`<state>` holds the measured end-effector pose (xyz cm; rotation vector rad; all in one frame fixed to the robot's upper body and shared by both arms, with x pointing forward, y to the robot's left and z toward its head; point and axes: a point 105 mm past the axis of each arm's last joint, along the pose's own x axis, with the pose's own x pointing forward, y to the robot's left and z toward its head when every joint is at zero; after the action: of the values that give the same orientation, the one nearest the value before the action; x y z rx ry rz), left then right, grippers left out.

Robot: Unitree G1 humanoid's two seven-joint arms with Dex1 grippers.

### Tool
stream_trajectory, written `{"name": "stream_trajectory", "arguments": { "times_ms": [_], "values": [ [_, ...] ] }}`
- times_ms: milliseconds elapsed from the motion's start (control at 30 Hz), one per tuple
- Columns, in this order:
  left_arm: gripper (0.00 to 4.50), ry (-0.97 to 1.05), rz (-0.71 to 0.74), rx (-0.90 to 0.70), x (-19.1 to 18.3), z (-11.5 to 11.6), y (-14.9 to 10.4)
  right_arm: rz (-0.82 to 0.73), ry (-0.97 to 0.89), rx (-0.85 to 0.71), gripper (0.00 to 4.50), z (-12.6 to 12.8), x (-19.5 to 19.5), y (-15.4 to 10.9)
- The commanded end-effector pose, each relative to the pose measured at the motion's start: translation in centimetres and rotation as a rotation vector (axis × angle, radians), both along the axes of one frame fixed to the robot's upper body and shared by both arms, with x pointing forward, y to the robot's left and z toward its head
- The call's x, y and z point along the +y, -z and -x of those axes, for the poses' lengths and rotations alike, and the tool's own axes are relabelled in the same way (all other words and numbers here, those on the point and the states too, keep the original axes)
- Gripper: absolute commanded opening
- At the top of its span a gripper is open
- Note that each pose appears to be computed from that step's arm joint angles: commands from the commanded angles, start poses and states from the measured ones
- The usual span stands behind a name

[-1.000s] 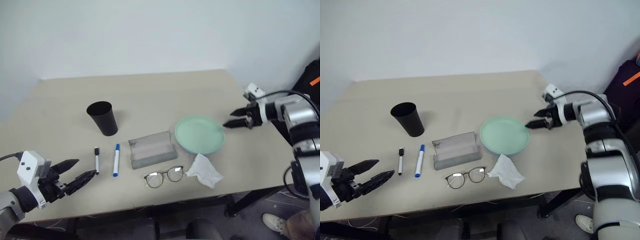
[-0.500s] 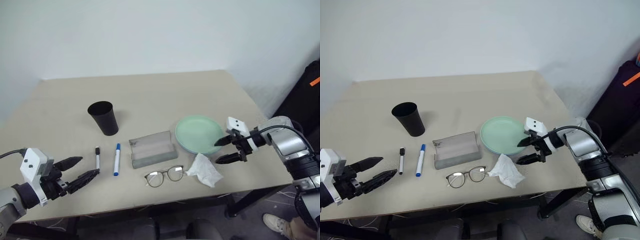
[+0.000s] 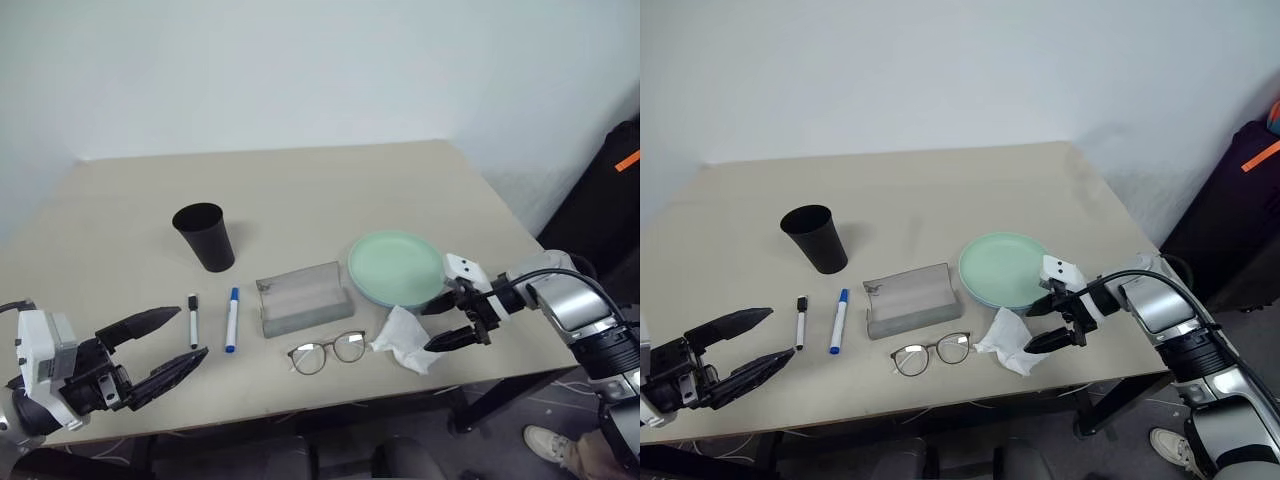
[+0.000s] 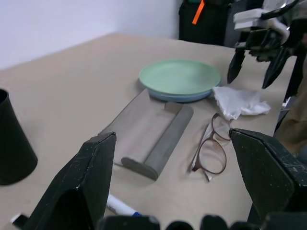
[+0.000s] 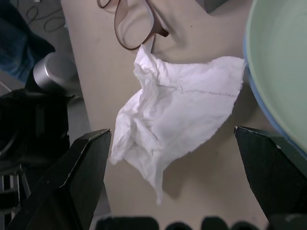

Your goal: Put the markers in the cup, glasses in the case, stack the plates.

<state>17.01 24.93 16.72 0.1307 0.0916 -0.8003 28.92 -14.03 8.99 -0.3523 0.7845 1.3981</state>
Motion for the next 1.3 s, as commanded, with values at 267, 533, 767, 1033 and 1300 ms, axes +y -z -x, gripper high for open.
{"name": "stream_trajectory", "arguments": {
  "times_ms": [267, 533, 767, 1033, 1300],
  "values": [
    [4.01, 0.043, -0.014, -0.022, -0.6, 0.9, -0.6, -0.034, 0.102, 0.0, 4.43, -1.7, 1.1, 0.8],
    [4.01, 0.035, -0.027, -0.026, -0.5, 0.8, -0.5, -0.043, 0.077, 0.003, 2.15, -1.3, 1.9, 1.0],
    [4.01, 0.04, -0.03, -0.023, -0.5, 0.8, -0.4, -0.062, 0.023, -0.012, 0.03, -0.9, 2.1, 0.6],
    [4.01, 0.058, -0.02, -0.011, -0.4, 0.7, -0.8, -0.306, -0.149, 0.0, 0.03, 0.1, 3.6, -5.9],
    [4.01, 0.066, -0.015, 0.009, -0.9, -0.2, -0.3, -0.325, 0.195, -0.213, 0.03, -8.6, 3.5, -8.9]
  ]
}}
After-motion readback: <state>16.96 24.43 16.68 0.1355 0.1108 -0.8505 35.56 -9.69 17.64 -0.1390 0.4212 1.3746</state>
